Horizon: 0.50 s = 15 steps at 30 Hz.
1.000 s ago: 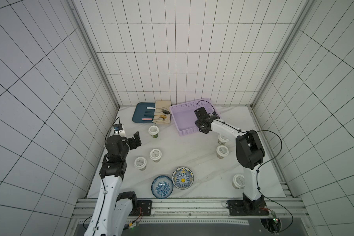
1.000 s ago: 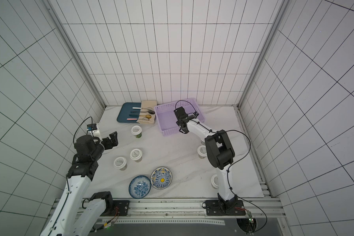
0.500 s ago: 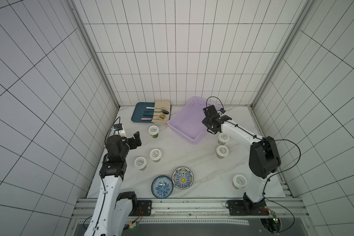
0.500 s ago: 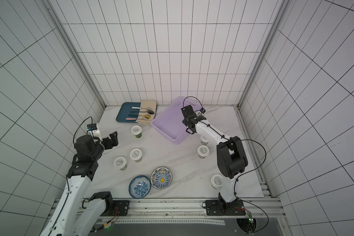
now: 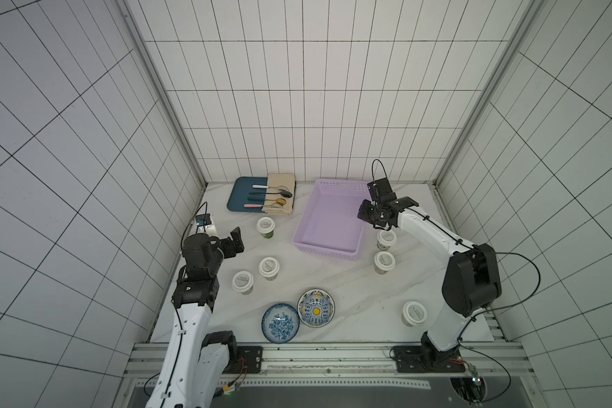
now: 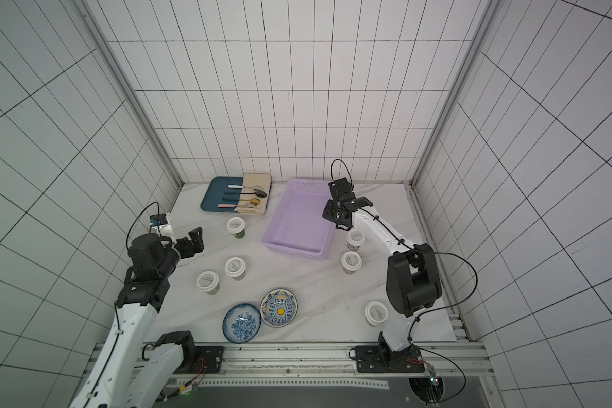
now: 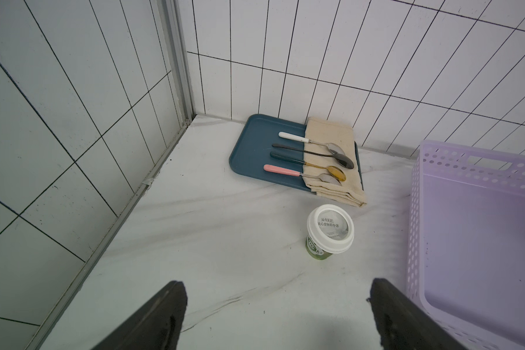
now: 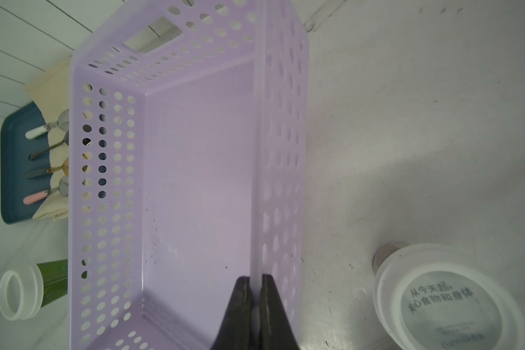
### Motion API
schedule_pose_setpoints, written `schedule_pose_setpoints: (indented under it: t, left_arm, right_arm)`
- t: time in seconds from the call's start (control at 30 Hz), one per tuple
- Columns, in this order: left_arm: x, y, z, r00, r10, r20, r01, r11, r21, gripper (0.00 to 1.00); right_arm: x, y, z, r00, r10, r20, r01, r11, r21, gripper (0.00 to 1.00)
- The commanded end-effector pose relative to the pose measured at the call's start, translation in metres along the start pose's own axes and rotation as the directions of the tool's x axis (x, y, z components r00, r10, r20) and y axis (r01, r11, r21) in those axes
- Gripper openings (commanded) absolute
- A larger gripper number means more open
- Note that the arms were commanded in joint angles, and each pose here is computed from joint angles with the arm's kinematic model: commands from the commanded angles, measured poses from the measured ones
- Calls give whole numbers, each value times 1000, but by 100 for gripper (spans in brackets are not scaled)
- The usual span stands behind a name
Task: Put the yogurt in the basket
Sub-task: Pick up the basket from the center of the board, then place the basket at the center of the board.
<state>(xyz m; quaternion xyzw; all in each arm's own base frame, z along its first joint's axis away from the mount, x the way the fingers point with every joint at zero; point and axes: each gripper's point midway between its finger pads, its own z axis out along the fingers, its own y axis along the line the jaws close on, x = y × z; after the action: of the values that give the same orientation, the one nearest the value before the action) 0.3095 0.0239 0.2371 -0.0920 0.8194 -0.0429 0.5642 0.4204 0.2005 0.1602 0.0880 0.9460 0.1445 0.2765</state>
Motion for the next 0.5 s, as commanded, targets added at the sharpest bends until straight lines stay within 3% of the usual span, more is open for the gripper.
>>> schedule_pose_setpoints:
  t: [0.0,0.17,0.47]
  left_arm:
    - [-4,0,-1,1000,6,19,-6,1000,-1,98]
    - [-3,-1,-1,1000,5,6,-5,1000,3,98]
    - [-6,-3,-1,1000,7,21,-8,1000,15,98]
  right_arm:
    - [13,5,-6,989,-123,-83,116,990,-85,0]
    - [25,4,1,968,-194,-159,178,978,-109,1]
    - [39,0,20,950,-241,-201,217,967,-133,4]
